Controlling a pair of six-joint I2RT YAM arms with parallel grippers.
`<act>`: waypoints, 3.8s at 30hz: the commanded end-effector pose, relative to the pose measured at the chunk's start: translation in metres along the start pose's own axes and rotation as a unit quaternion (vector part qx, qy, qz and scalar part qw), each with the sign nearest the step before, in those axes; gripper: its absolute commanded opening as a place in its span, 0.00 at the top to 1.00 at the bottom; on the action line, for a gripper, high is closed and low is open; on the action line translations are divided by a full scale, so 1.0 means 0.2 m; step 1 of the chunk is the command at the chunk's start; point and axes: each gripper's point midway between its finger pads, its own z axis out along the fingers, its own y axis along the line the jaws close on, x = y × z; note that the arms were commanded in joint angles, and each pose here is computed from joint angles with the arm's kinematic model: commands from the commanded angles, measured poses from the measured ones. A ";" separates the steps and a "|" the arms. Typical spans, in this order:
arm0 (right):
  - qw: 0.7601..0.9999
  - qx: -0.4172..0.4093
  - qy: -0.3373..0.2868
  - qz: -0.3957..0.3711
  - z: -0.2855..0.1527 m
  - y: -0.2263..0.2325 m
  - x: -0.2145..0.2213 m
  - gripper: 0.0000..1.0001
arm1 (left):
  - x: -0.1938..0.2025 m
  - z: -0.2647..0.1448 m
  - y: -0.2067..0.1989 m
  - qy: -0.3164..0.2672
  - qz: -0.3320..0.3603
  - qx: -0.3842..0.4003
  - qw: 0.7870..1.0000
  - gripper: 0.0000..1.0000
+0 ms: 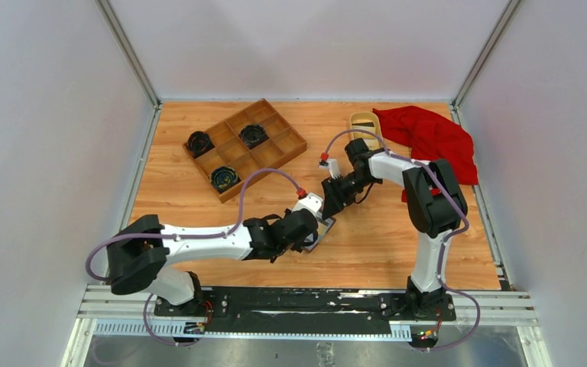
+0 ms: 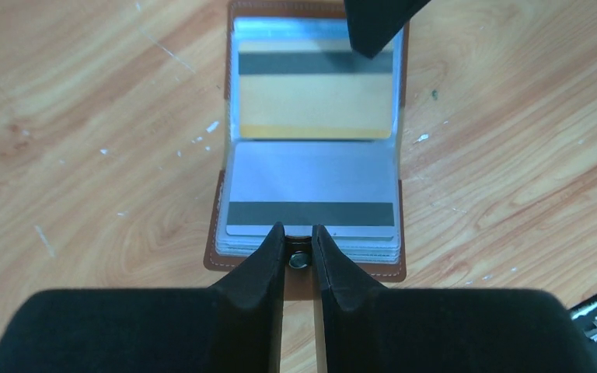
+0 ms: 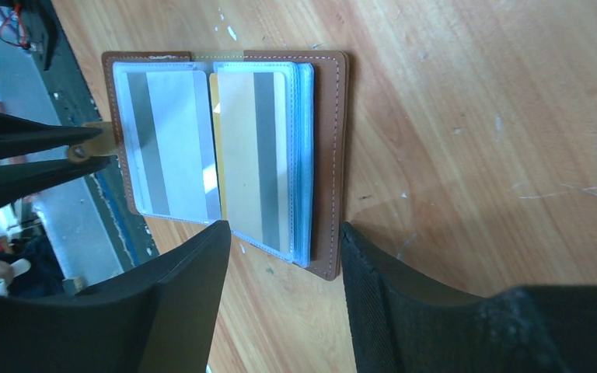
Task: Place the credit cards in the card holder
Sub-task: Close the card holder at the center of the board.
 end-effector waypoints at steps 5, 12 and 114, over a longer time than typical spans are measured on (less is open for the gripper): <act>0.993 -0.054 0.038 0.100 0.09 0.05 0.17 0.48 | -0.21 -0.09 0.07 -0.100 0.057 0.038 0.993 0.96; 0.987 -0.107 0.047 0.111 0.20 0.21 0.18 0.51 | -0.40 -0.12 0.07 -0.159 0.073 0.083 0.981 0.96; 0.965 -0.188 0.020 0.181 0.15 0.26 0.12 0.73 | 0.02 0.18 -0.04 -0.024 -0.360 0.189 0.913 0.56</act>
